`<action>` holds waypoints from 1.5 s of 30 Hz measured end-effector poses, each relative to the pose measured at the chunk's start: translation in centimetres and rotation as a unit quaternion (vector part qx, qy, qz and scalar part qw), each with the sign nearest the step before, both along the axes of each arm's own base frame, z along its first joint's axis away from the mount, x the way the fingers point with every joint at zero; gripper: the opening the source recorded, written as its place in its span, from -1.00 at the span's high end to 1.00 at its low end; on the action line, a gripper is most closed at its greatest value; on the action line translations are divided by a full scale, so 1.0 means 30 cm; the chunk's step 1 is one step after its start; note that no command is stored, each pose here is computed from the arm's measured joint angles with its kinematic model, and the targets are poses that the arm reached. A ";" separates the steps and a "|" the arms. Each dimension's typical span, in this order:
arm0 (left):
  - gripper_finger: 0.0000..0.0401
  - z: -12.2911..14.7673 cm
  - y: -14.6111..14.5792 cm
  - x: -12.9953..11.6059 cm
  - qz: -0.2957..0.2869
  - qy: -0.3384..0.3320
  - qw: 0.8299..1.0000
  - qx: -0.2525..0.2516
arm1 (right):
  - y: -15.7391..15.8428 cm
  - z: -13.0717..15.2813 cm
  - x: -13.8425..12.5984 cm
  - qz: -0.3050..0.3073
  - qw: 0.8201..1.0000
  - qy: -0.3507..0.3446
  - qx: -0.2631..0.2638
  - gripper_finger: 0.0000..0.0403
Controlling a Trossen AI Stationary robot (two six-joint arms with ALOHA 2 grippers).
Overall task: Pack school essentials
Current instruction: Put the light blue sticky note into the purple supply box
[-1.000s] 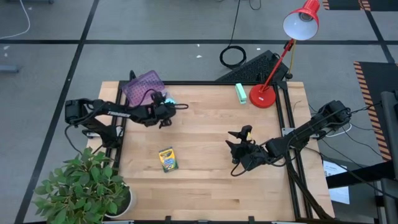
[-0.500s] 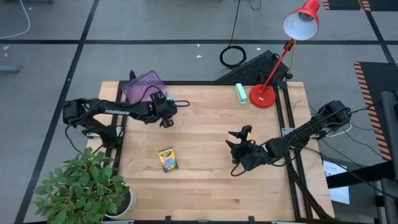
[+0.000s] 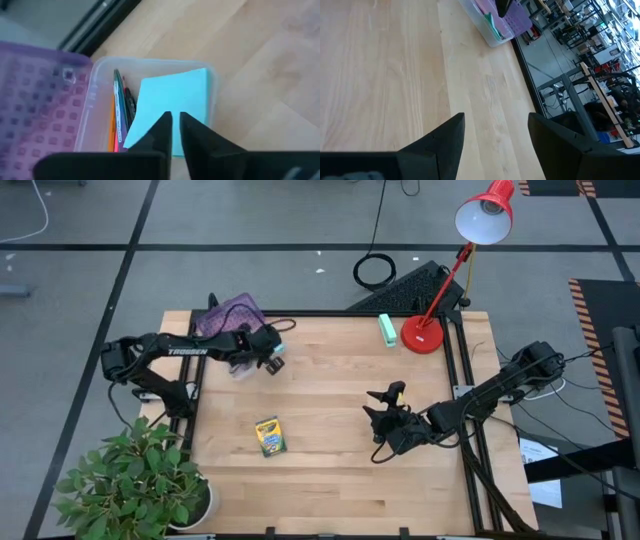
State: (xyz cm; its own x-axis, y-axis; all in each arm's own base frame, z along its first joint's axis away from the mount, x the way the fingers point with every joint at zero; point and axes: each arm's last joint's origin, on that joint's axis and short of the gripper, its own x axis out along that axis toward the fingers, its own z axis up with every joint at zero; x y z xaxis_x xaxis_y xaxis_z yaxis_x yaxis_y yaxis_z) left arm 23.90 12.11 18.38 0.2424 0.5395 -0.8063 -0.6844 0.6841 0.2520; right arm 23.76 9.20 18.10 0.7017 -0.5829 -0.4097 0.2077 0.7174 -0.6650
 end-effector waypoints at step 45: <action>0.98 -0.050 0.032 -0.032 0.045 -0.032 0.992 -0.111 | 0.002 -0.001 0.001 0.008 1.000 0.003 0.009 -0.05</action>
State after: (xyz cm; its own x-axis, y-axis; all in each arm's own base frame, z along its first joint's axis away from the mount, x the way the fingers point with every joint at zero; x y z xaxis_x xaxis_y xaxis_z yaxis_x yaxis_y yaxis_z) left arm 22.94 13.07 16.88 0.2551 0.3728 -0.8922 -0.7552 0.6530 0.0569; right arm 23.79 9.26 18.06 0.7085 -0.5636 -0.4248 0.1914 0.7328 -0.6530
